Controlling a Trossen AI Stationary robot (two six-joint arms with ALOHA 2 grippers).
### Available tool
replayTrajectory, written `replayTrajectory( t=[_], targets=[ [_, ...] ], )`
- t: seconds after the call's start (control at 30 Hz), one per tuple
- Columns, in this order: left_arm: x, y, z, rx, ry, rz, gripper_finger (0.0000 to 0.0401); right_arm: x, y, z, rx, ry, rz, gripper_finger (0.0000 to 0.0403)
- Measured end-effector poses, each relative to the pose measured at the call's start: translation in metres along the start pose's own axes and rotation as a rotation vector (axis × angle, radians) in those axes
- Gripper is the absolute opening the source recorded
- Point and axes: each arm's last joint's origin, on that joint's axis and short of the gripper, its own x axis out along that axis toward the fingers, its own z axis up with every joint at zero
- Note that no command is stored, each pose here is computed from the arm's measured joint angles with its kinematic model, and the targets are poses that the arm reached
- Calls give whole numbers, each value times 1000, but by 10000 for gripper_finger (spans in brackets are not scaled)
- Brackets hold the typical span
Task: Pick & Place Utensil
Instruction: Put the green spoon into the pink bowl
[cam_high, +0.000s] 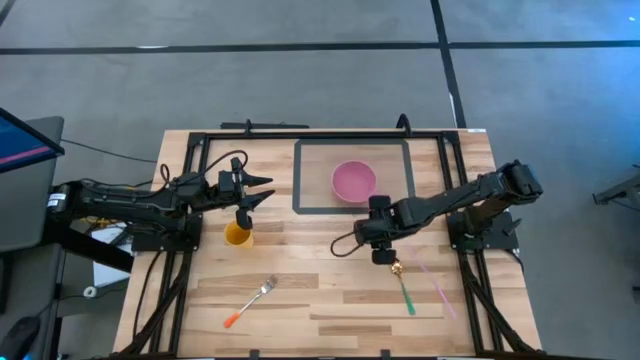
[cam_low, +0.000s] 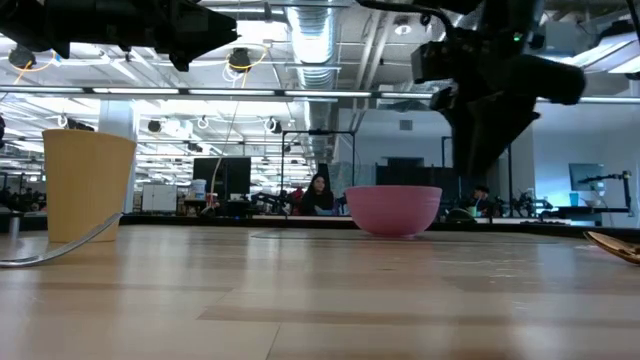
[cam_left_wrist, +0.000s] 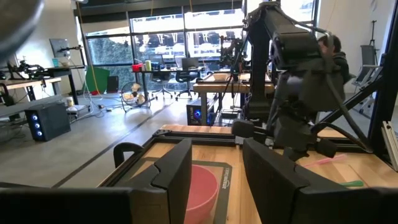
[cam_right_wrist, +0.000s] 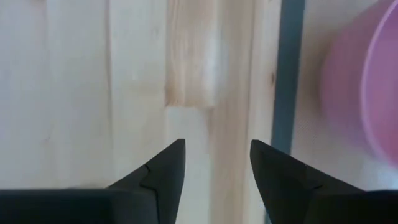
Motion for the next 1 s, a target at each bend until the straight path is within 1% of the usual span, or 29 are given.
replayTrajectory(
  t=[0.1, 0.23, 0.4, 0.57, 0.63, 0.73, 0.87, 1.0],
  targets=[
    [0, 0, 0, 0, 0, 0, 144, -5, 6, -6, 66, 31, -2, 165],
    [0, 0, 0, 0, 2, 0, 144, -18, 13, -13, 160, 20, 7, 156],
    [1, 0, -3, -8, 18, -2, 144, -42, 27, -22, 222, -98, 31, 144],
    [4, -1, -6, -1, 35, -3, 144, -57, 42, -43, 321, -211, 17, 139],
    [4, -1, -6, 4, 39, -3, 144, -59, 48, -53, 379, -242, 32, 139],
    [4, -1, -6, 3, 35, -3, 144, -58, 61, -66, 454, -249, 71, 141],
    [4, -1, -6, 3, 36, -3, 144, -52, 81, -80, 522, -232, 100, 139],
    [4, -1, -6, -3, 35, -3, 144, -45, 102, -87, 601, -200, 105, 136]
  ],
)
